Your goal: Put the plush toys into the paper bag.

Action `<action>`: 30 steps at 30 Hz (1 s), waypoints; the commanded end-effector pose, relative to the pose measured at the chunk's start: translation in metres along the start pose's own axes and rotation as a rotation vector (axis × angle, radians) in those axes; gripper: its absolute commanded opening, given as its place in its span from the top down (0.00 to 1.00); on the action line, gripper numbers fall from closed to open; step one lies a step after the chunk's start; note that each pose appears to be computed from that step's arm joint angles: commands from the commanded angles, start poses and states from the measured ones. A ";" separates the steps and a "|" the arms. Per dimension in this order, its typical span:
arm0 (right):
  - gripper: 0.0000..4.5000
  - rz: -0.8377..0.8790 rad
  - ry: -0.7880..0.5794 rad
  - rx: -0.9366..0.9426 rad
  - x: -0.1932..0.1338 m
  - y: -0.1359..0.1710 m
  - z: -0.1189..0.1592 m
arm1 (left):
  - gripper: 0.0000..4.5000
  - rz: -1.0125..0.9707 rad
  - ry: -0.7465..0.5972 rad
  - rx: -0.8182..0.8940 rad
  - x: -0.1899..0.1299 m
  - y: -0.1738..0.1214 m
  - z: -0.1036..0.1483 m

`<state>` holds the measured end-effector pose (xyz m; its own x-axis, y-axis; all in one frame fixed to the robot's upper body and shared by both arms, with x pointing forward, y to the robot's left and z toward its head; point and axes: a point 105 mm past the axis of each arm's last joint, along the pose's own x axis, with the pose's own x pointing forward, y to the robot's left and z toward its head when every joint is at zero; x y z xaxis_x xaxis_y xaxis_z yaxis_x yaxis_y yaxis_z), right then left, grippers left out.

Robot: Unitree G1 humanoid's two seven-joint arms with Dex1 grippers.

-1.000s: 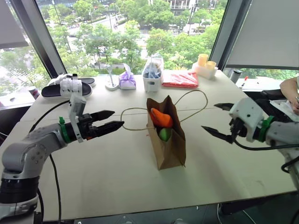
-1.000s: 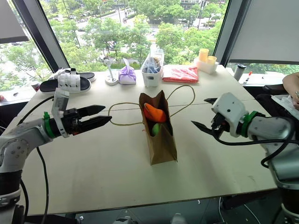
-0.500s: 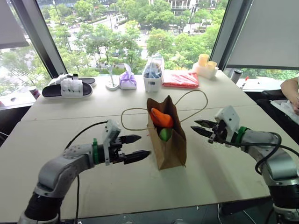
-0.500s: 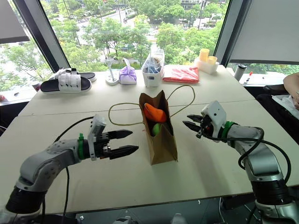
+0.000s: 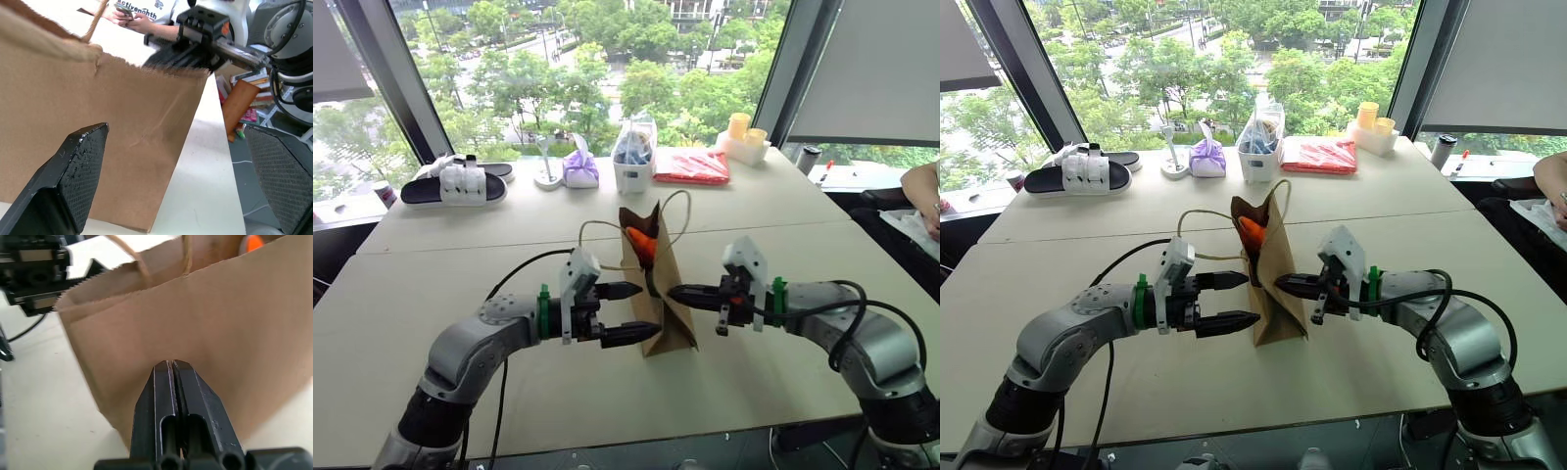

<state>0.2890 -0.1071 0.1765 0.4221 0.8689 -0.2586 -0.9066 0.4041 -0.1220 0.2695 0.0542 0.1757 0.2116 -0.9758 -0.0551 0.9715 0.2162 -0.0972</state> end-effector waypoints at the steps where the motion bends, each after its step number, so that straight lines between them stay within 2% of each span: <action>1: 0.99 0.020 -0.034 -0.041 0.005 0.006 0.012 | 0.00 -0.039 -0.020 0.023 0.004 -0.010 0.007; 8: 0.99 0.010 -0.039 -0.046 0.015 0.004 0.014 | 0.00 0.124 -0.009 0.003 0.015 0.011 0.002; 20: 0.99 -0.018 -0.023 -0.051 0.012 0.000 0.013 | 0.00 0.311 -0.011 -0.086 0.023 0.014 -0.008; 22: 1.00 -0.020 -0.022 -0.047 0.012 0.000 0.012 | 0.12 0.329 -0.008 -0.083 0.022 0.016 -0.009; 24: 1.00 -0.019 -0.016 -0.049 0.012 0.000 0.011 | 0.29 0.346 -0.012 -0.084 0.021 0.019 -0.009; 29: 1.00 -0.019 -0.007 -0.054 0.012 0.000 0.011 | 0.84 0.368 -0.020 -0.089 0.019 0.022 -0.004; 30: 1.00 -0.021 -0.006 -0.056 0.011 0.000 0.011 | 0.93 0.361 -0.015 -0.084 0.019 0.022 -0.003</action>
<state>0.2952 -0.0949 0.1749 0.4392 0.8604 -0.2584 -0.8983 0.4164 -0.1400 0.2957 0.0403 0.1532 0.5428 -0.8296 -0.1306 0.8074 0.5583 -0.1907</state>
